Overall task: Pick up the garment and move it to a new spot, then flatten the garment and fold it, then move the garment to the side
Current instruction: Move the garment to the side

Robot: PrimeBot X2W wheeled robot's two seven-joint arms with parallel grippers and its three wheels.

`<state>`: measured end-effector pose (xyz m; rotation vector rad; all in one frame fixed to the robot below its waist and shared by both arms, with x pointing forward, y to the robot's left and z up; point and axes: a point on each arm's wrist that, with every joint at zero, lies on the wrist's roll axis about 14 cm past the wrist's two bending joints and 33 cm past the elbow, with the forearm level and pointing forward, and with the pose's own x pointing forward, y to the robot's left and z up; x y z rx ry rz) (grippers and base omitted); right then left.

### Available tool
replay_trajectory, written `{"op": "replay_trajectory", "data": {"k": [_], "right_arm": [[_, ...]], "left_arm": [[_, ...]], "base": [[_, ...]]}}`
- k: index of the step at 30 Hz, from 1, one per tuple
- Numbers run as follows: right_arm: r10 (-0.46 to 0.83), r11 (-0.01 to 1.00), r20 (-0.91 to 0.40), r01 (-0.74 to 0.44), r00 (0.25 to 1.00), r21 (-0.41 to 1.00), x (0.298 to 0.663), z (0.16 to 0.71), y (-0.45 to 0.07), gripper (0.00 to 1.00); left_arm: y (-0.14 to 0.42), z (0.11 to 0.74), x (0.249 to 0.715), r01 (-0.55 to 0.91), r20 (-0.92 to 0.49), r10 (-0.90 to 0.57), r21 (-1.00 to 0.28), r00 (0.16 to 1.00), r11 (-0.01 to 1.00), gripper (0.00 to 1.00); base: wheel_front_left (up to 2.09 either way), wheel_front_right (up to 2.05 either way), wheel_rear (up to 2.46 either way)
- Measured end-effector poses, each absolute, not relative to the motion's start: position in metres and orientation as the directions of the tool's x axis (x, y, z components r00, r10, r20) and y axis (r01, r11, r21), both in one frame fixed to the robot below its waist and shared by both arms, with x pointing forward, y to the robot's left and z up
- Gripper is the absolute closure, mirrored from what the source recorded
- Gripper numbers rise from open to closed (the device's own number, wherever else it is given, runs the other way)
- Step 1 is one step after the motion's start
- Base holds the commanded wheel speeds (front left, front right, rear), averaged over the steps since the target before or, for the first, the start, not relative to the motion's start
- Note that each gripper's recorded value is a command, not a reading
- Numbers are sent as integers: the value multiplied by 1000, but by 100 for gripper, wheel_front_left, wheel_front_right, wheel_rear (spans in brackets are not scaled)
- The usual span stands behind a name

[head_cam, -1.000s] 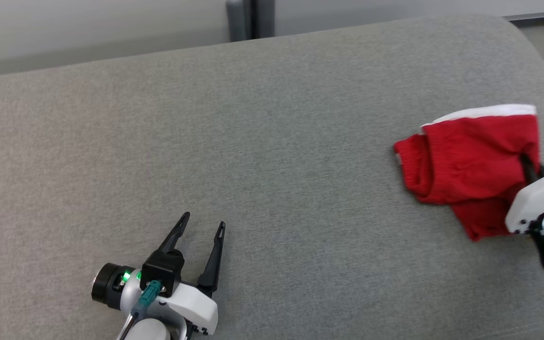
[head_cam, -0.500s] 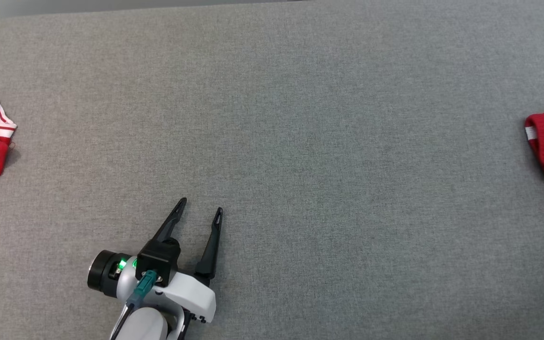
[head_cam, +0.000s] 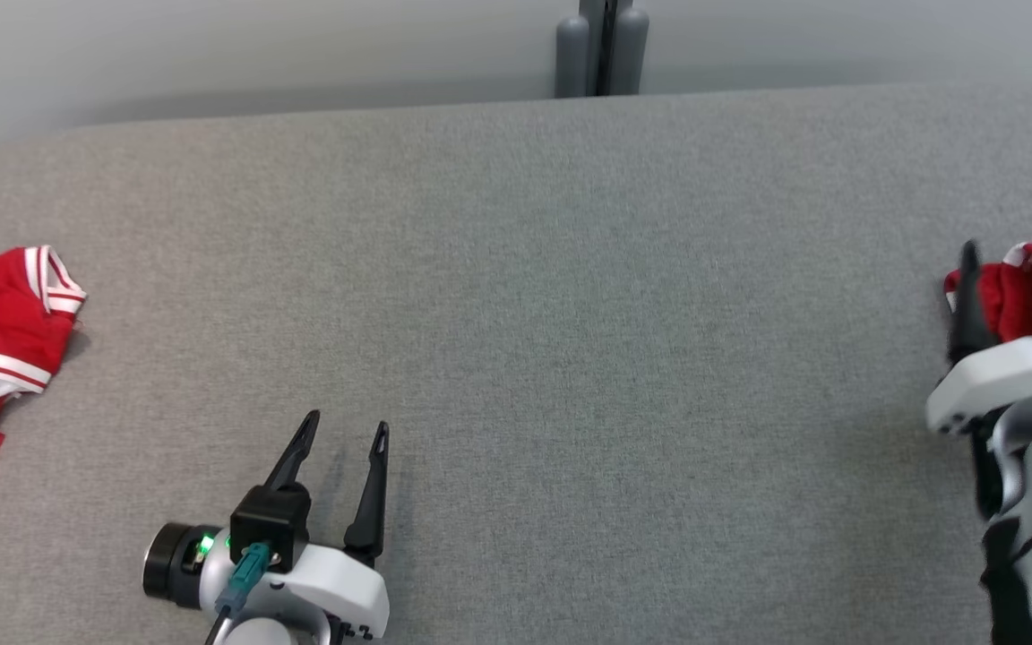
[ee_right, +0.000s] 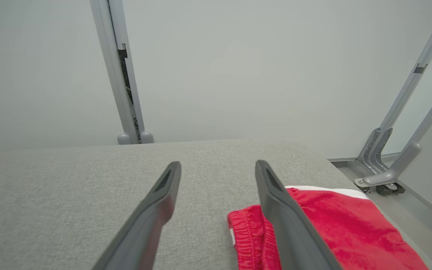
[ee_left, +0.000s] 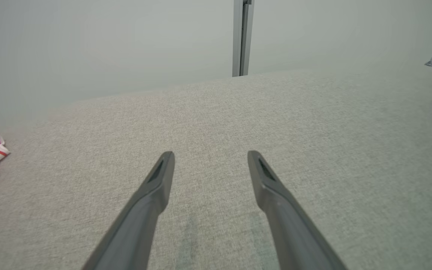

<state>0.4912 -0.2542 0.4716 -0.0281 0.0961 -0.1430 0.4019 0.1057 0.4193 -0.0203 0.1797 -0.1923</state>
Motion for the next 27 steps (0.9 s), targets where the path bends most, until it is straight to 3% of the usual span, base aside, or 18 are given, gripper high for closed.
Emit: {"op": "replay_trajectory", "data": {"k": [8,16,27], "right_arm": [[2,999,-98,2,995,42,447,461,-198,0],[79,991,-104,-67,991,113,402,454,-169,0],[123,985,-24,-119,992,122,377,477,-155,0]], "left_arm": [[133,432,380,88,-154,-91,-24,984,996,0],[160,436,346,-11,-145,10,-4,989,1000,0],[182,448,327,-88,-104,87,-5,991,996,0]], "base": [[0,0,0],[0,0,0],[0,0,0]]}}
